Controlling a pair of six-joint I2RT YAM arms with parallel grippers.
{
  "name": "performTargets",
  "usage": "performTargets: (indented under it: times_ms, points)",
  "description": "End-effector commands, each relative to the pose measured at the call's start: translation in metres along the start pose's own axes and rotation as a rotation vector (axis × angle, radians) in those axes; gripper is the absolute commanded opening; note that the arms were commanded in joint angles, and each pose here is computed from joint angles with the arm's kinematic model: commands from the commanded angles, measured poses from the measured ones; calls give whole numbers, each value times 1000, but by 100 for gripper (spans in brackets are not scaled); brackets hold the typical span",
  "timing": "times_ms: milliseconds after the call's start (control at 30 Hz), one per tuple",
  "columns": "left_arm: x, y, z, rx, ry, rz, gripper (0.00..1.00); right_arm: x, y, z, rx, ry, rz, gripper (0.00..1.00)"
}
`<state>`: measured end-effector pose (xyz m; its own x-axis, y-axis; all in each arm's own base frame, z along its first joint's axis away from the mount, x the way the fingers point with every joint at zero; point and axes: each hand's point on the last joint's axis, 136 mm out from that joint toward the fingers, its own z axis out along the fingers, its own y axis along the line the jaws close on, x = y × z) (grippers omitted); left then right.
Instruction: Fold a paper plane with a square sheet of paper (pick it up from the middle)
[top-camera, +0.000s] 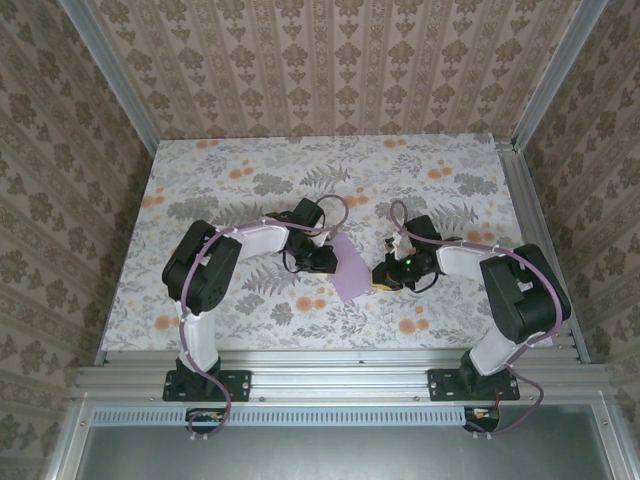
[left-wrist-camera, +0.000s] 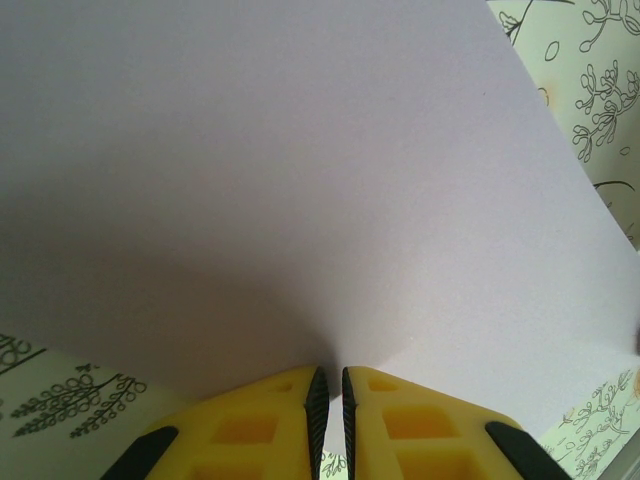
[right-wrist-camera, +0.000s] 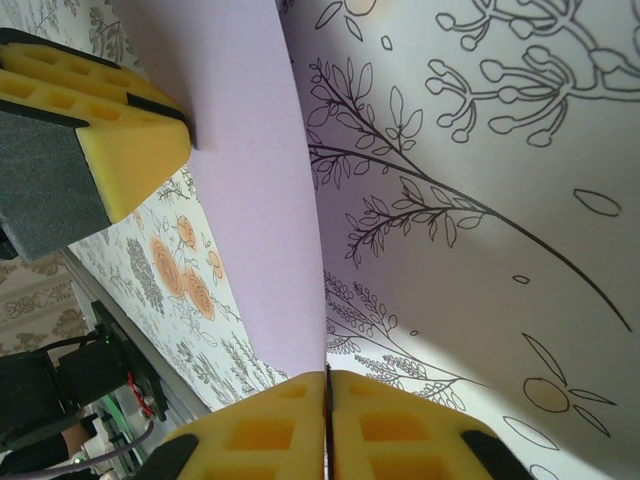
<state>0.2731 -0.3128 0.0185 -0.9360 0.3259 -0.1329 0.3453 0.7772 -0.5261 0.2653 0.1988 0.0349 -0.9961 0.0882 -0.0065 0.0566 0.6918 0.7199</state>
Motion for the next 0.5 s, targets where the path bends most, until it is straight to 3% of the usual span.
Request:
performTargets:
  times_ms: [0,467]
  points:
    - [32,33,10,-98,118,-59,17,-5,6,-9,7,-21,-23,6]
    - [31,31,11,-82,117,-60,17,-3,41,10,2,10,-95,4]
